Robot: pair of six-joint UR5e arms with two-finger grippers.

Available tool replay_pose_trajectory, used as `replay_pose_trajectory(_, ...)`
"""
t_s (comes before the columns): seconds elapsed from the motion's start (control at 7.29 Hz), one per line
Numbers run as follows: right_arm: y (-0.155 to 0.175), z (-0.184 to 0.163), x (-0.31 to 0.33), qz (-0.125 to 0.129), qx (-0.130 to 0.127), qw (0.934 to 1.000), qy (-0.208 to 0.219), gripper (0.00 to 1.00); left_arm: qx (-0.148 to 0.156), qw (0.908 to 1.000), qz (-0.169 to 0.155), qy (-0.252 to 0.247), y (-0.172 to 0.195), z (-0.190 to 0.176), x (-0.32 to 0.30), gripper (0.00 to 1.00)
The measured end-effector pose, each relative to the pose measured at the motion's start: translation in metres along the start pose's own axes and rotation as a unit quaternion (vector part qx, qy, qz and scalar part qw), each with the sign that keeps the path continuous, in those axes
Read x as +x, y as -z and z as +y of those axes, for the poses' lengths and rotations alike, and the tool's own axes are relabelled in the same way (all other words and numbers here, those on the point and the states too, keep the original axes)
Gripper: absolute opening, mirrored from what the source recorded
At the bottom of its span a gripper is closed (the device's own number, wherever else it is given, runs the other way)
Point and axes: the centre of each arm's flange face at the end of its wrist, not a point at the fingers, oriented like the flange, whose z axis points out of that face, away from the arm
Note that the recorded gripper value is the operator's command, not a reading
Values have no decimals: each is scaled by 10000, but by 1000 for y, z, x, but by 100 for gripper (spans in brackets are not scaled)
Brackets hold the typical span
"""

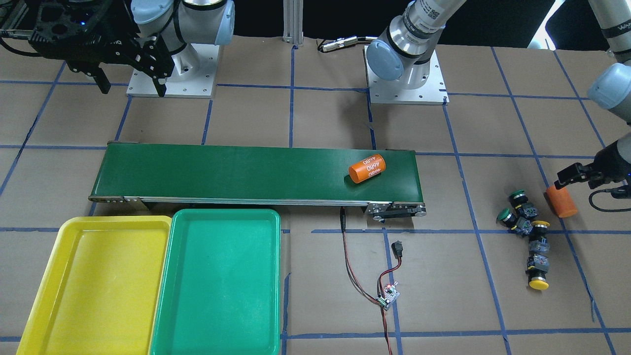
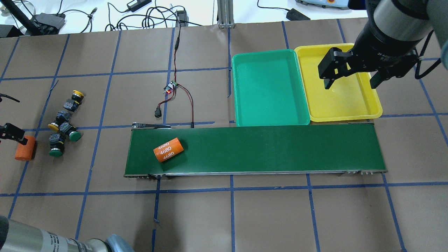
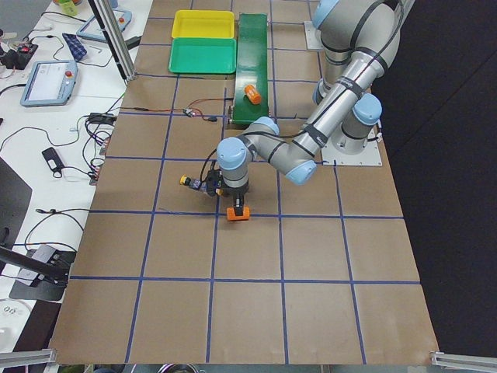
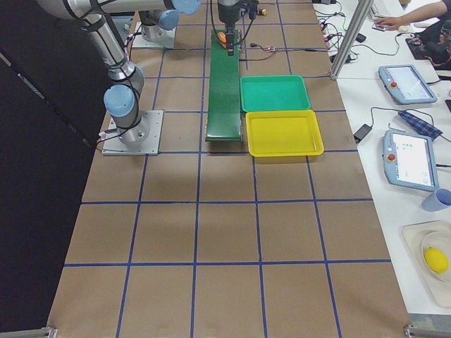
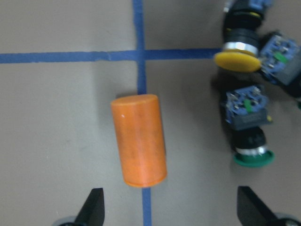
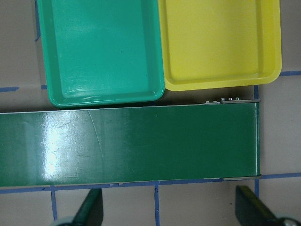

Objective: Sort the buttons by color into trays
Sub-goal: 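Move the left gripper back and grasp the second orange cylinder, then place the second orange cylinder on the belt with the left gripper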

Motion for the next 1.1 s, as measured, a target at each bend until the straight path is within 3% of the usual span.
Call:
replay_pose_trajectory(0.27,0,0,0,0,1,10000,1,100,128,9999,-59,34,-27,-10,-10,100)
replay_pose_trajectory(0.41,0,0,0,0,0,10000,-1,100,168,9999,-2,14,-36,-13,-11,87)
replay_pose_trajectory(0.55,0,0,0,0,-1,10000,0,100,181,9998,78,-23,-45,-15,-10,28)
replay_pose_trajectory(0.69,0,0,0,0,-1,10000,0,100,167,9997,128,-121,-50,-15,-10,1)
replay_pose_trajectory(1.1,0,0,0,-7,-1,10000,2,100,131,9991,75,-388,-36,-13,-12,0)
